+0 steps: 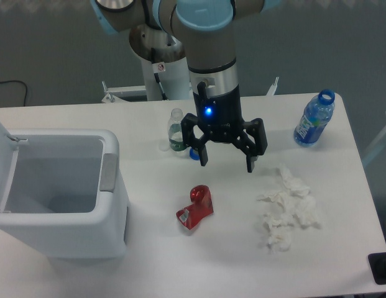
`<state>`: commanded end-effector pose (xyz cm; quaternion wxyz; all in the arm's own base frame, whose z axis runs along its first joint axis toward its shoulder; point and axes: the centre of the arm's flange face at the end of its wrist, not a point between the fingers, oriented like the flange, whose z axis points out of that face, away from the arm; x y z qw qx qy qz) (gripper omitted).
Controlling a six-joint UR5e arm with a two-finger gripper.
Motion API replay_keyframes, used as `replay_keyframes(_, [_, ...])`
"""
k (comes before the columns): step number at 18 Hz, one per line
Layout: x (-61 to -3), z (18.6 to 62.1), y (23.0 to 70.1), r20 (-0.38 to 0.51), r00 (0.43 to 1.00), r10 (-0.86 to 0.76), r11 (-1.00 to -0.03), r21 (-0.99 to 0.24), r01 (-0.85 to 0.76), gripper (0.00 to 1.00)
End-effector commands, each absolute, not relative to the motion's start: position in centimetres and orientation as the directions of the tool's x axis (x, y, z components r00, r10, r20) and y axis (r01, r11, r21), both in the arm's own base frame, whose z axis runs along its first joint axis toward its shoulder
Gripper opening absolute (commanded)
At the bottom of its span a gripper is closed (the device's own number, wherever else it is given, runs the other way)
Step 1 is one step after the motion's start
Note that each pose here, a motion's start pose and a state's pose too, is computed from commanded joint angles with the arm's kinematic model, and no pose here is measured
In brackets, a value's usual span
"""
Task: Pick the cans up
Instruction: 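Move the open gripper toward the crushed red can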
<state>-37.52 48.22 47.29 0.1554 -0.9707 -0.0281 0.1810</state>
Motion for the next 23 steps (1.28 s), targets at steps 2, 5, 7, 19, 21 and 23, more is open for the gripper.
replay_keyframes(2, [-37.8,47.3,48.3,-0.346,0.931,0.113,-0.952,-0.306,0.002,1.00])
replay_keyframes(5, [-38.0,46.3,48.6,-0.338,0.935,0.109,-0.955,-0.297,0.004,1.00])
replay_keyframes(7, [-38.6,45.1,49.1,-0.327,0.939,0.107,-0.958,-0.286,0.010,1.00])
replay_keyframes(19, [-40.5,36.3,50.6,-0.248,0.965,0.084,-0.977,-0.211,0.031,1.00])
replay_keyframes(21, [-40.1,34.9,50.3,-0.229,0.971,0.069,-0.981,-0.191,0.025,1.00])
replay_keyframes(23, [-39.2,32.5,49.5,-0.201,0.979,0.025,-0.989,-0.148,-0.005,1.00])
